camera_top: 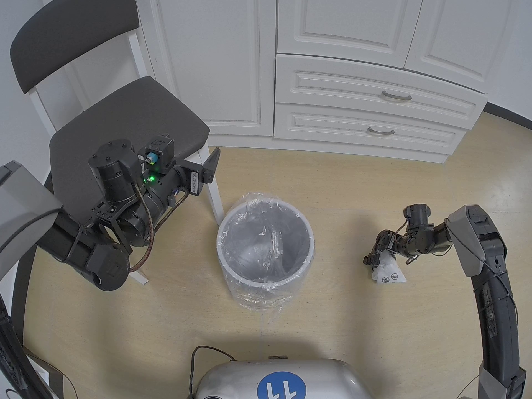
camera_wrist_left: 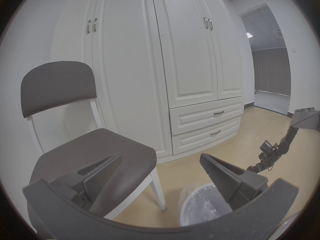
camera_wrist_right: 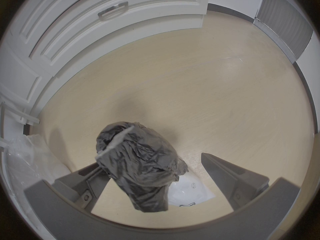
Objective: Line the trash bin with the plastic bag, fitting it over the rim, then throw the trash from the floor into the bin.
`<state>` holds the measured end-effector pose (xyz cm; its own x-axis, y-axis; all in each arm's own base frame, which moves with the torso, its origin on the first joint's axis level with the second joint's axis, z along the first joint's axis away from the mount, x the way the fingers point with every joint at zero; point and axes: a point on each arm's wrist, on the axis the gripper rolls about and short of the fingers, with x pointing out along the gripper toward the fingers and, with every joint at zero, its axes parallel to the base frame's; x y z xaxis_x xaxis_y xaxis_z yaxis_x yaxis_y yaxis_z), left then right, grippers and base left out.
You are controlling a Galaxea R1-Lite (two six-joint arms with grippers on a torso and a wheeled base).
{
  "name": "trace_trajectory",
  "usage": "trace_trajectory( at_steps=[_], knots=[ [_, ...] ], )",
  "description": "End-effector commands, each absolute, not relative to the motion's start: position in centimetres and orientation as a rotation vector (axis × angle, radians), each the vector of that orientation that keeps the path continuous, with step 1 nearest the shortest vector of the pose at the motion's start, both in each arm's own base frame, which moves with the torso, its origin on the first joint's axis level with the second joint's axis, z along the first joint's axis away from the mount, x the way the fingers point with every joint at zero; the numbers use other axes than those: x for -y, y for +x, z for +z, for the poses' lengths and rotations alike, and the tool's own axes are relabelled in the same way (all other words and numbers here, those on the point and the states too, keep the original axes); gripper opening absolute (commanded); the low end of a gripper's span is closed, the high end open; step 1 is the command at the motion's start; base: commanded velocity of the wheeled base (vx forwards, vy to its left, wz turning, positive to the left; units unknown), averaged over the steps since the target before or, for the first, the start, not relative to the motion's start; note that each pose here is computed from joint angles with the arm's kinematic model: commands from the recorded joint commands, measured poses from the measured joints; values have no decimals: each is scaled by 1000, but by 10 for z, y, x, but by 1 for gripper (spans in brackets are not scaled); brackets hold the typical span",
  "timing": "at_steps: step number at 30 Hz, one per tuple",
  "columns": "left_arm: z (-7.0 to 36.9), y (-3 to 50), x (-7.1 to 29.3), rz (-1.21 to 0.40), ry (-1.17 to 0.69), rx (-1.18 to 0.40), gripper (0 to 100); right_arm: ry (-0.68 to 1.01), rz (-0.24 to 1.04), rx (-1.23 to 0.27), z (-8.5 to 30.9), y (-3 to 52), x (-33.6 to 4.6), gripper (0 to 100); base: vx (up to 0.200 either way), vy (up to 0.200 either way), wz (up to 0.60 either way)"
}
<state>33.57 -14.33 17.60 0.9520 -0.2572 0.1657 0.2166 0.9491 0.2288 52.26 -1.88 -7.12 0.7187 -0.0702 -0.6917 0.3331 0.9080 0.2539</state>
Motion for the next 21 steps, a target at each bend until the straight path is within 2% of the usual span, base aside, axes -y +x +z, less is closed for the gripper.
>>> trace_trajectory(
  at_steps=[1, 4, 11, 13, 16, 17, 21],
  knots=[
    [176, 337, 144, -243, 209, 199, 100, 370, -214, -760, -81, 521, 7, 100, 0, 0, 0],
    [176, 336, 145, -245, 209, 199, 100, 365, -211, -746, -78, 522, 2, 100, 0, 0, 0],
    [178, 335, 144, -244, 207, 206, 100, 383, -156, -640, -39, 501, -8, 100, 0, 0, 0],
    [177, 335, 144, -244, 208, 204, 100, 377, -101, -641, -49, 494, -22, 100, 0, 0, 0],
    [177, 335, 144, -244, 208, 204, 100, 374, -88, -628, -54, 494, -25, 100, 0, 0, 0],
    [179, 334, 143, -242, 207, 208, 100, 347, -52, -575, -71, 494, -32, 100, 0, 0, 0],
    [180, 333, 142, -240, 206, 211, 100, 309, -26, -531, -74, 490, -33, 100, 0, 0, 0]
  ],
)
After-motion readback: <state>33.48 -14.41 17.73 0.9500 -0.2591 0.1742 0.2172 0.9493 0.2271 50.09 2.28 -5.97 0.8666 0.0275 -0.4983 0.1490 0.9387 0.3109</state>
